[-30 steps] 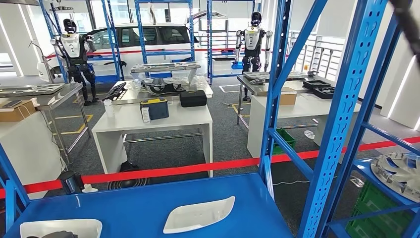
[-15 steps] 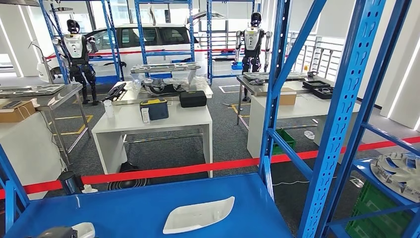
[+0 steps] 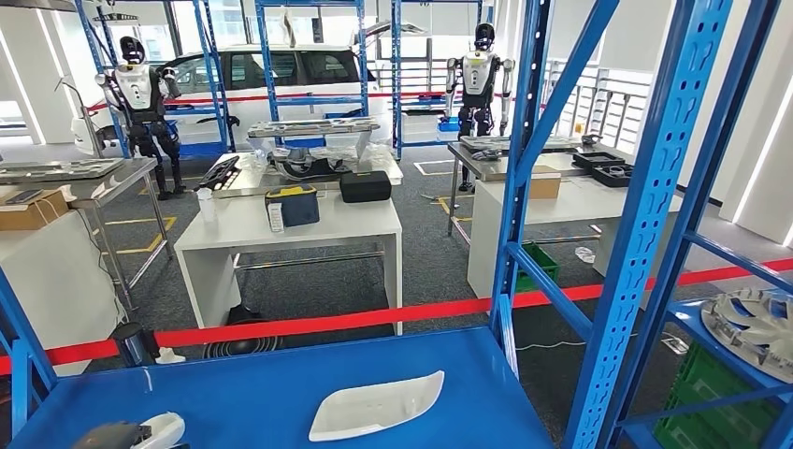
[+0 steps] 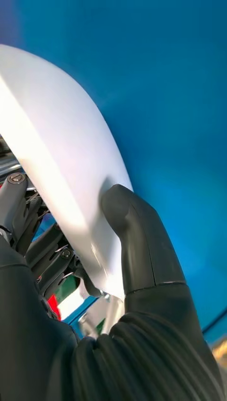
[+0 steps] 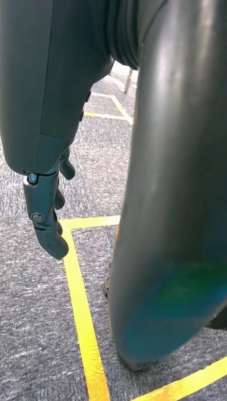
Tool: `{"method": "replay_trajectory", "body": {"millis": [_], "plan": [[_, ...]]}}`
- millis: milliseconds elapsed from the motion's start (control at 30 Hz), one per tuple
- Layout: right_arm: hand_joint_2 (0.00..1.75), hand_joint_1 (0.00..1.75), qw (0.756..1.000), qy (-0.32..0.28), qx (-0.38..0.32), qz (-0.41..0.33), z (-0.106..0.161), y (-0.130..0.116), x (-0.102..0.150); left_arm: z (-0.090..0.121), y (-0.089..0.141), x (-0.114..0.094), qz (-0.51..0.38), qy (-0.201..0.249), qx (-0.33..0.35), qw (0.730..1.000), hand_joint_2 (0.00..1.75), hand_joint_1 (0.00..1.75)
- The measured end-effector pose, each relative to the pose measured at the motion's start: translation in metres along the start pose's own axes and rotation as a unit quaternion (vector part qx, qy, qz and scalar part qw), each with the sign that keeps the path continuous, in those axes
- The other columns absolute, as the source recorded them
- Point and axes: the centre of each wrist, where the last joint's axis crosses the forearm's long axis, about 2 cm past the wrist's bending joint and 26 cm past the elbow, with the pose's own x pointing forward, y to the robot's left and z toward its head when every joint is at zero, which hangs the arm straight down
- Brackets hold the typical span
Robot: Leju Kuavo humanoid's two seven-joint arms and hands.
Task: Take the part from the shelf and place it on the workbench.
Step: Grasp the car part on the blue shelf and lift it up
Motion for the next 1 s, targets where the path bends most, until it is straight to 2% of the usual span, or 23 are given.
{"method": "replay_trajectory", "body": {"millis": [167, 300, 433, 500, 600, 700, 767, 900, 933, 1000], "plan": [[0.0, 0.0, 1.0, 0.001, -0.002, -0.002, 0.0, 0.0, 0.0, -0.004, 0.003, 0.01, 0.086, -0.052, 0.085, 0.991, 1.75, 1.75], [0.0, 0.0, 1.0, 0.005, -0.006, -0.005, 0.0, 0.0, 0.0, -0.007, 0.016, 0.019, 0.176, -0.128, 0.167, 0.962, 1.75, 1.75], [0.0, 0.0, 1.0, 0.006, -0.007, -0.006, 0.0, 0.0, -0.001, -0.008, 0.031, 0.026, 0.222, -0.17, 0.216, 0.935, 1.75, 1.75], [0.0, 0.0, 1.0, 0.005, -0.007, -0.007, 0.0, 0.0, -0.001, -0.009, 0.038, 0.031, 0.268, -0.214, 0.243, 0.907, 1.75, 1.75], [0.0, 0.0, 1.0, 0.0, -0.007, -0.008, 0.0, 0.0, -0.001, -0.006, 0.053, 0.041, 0.375, -0.286, 0.277, 0.837, 1.75, 1.75], [0.0, 0.0, 1.0, 0.0, -0.006, -0.01, 0.0, 0.0, -0.003, 0.001, 0.067, 0.051, 0.449, -0.352, 0.283, 0.771, 1.75, 1.75], [0.0, 0.0, 1.0, 0.001, -0.005, -0.011, 0.0, 0.0, -0.004, 0.006, 0.073, 0.055, 0.459, -0.378, 0.288, 0.751, 1.75, 1.75], [0.0, 0.0, 1.0, 0.001, -0.005, -0.012, 0.0, 0.0, -0.004, 0.013, 0.079, 0.059, 0.458, -0.404, 0.297, 0.734, 1.75, 1.75], [0.0, 0.0, 1.0, 0.001, -0.005, -0.013, 0.0, 0.0, -0.004, 0.015, 0.08, 0.06, 0.467, -0.415, 0.295, 0.723, 1.75, 1.75], [0.0, 0.0, 1.0, 0.002, -0.006, -0.018, 0.0, 0.0, -0.004, 0.017, 0.082, 0.063, 0.506, -0.443, 0.285, 0.683, 1.75, 1.75]]}}
